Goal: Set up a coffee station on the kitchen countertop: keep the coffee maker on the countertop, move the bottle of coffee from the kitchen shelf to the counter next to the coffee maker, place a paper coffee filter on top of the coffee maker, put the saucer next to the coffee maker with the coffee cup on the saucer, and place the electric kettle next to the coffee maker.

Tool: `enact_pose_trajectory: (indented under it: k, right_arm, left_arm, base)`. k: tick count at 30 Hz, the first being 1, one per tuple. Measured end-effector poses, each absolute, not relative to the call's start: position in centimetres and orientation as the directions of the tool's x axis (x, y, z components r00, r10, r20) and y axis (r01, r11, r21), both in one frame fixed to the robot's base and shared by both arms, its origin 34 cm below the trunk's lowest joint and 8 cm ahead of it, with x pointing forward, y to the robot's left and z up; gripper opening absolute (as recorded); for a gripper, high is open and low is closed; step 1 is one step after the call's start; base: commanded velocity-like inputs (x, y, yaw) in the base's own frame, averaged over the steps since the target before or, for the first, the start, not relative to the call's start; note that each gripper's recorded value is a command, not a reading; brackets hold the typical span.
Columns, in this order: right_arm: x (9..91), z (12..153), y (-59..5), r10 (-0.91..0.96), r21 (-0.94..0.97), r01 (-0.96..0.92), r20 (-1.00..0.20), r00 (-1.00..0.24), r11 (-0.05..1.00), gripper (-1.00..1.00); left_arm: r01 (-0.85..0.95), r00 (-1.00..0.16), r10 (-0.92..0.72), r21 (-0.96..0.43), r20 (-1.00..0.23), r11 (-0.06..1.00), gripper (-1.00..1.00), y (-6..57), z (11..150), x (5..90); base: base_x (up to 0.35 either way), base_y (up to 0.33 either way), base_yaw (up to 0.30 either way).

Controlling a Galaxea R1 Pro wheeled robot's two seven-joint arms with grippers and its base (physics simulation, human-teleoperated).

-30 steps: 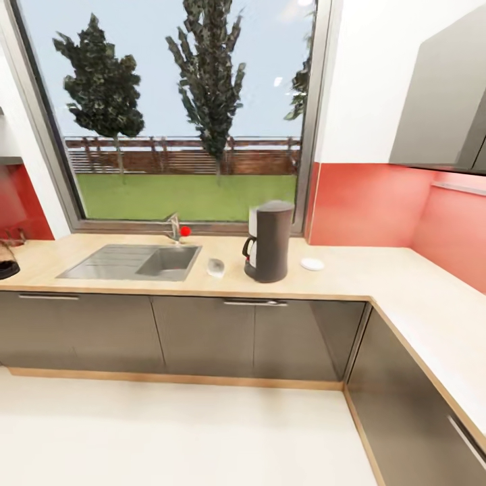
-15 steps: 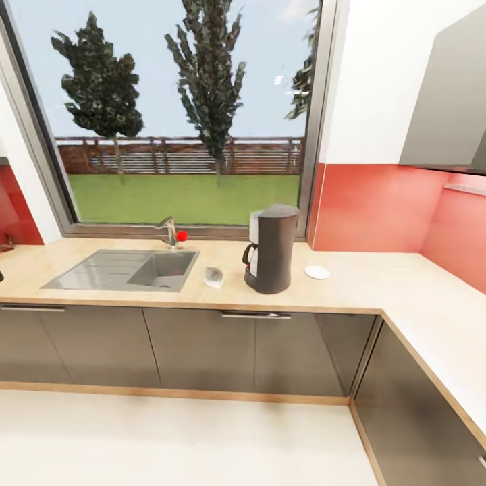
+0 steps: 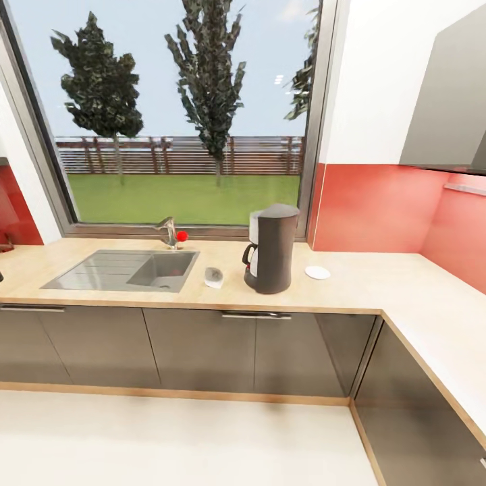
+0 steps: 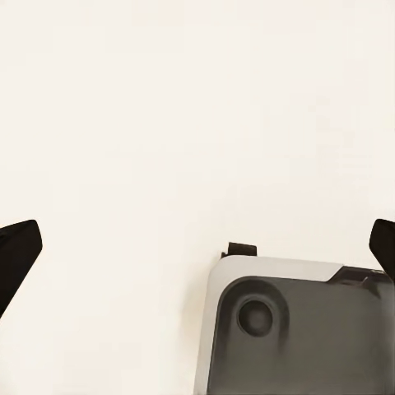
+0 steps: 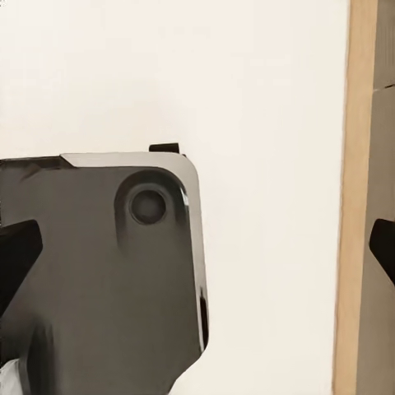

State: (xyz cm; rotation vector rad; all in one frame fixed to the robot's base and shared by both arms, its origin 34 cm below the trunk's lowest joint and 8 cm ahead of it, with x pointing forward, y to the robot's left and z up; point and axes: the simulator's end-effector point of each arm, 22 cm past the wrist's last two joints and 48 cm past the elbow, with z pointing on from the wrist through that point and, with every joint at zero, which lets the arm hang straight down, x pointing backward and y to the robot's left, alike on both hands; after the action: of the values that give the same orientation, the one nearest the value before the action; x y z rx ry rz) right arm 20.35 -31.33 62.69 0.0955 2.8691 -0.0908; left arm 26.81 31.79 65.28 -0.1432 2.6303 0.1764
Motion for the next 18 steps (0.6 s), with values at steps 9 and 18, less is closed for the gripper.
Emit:
enact_pose_trajectory:
  k: [9, 18]
  right_arm:
    - [20.3, 62.6, -31.0, 0.059, -0.05, 0.075, -0.265, -0.962, 0.996, 1.0]
    - [15.5, 61.9, -29.1, 0.088, -0.029, 0.094, -0.156, -0.984, 0.995, 1.0]
  left_arm:
    - [-0.134, -0.865, -0.068, 0.098, -0.497, 0.986, 1.0, 31.8, 65.4, 27.1]
    - [-0.134, -0.865, -0.068, 0.099, -0.498, 0.986, 1.0, 31.8, 65.4, 27.1]
  base:
    - [0.0, 0.0, 0.0]
    - [0.0, 0.0, 0.0]
